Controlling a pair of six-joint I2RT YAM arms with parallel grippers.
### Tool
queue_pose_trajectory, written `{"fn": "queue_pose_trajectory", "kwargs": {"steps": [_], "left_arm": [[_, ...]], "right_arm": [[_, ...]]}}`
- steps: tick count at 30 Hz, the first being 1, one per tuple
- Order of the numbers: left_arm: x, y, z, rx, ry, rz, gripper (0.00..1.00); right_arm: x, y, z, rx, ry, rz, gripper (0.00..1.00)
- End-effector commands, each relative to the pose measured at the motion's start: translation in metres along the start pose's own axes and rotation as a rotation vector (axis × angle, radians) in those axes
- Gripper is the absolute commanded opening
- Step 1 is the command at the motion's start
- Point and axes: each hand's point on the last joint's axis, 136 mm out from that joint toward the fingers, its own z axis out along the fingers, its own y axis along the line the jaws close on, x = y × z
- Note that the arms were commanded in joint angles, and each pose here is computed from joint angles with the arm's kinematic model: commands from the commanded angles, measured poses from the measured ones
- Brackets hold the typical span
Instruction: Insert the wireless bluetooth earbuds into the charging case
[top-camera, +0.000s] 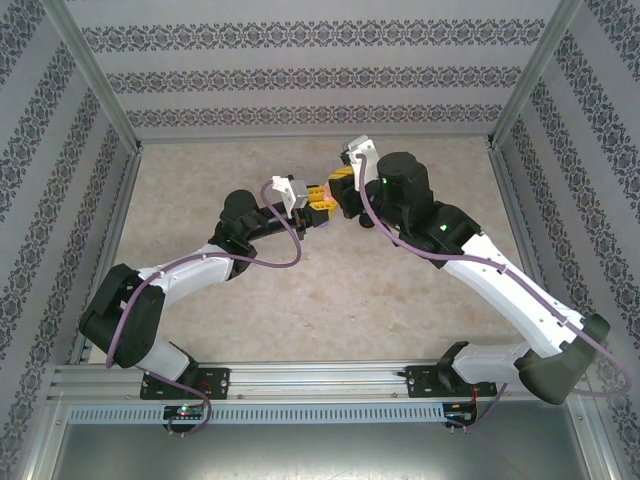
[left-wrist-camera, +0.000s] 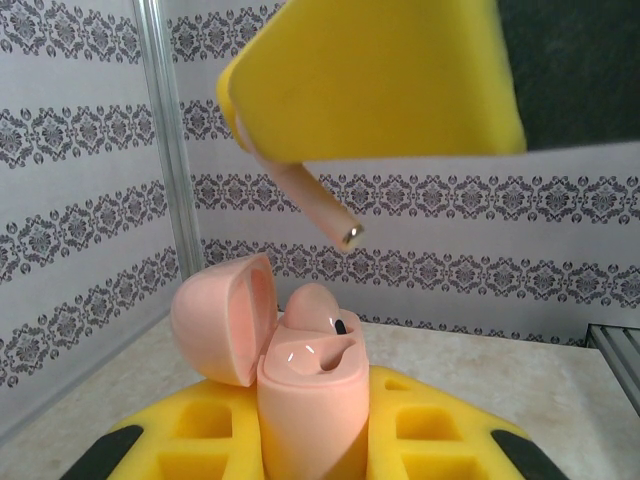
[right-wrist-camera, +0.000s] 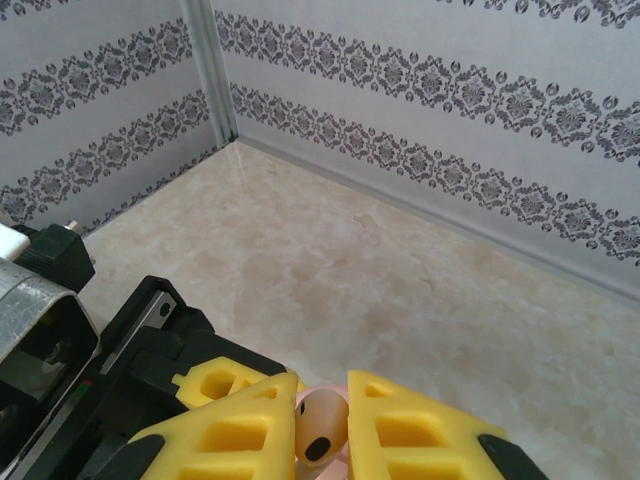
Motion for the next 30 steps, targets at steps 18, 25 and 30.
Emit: {"fn": "queue_pose_trajectory", "kwargs": {"steps": [18, 25, 30], "left_arm": [[-0.030, 0.000, -0.002, 0.007, -0.066, 0.052, 0.00], [-0.032, -0.001, -0.003, 0.006, -0.070, 0.055, 0.00], [-0.035, 0.001, -0.004, -0.012, -0.077, 0.062, 0.00]], "right_arm": [[0.022, 0.004, 0.014, -0.008, 0.048, 0.012, 0.14], [0.027, 0.000, 0.016, 0.017, 0.056, 0.003, 0.14], [0.033, 0.001, 0.015, 0.020, 0.062, -0.027, 0.12]]}}
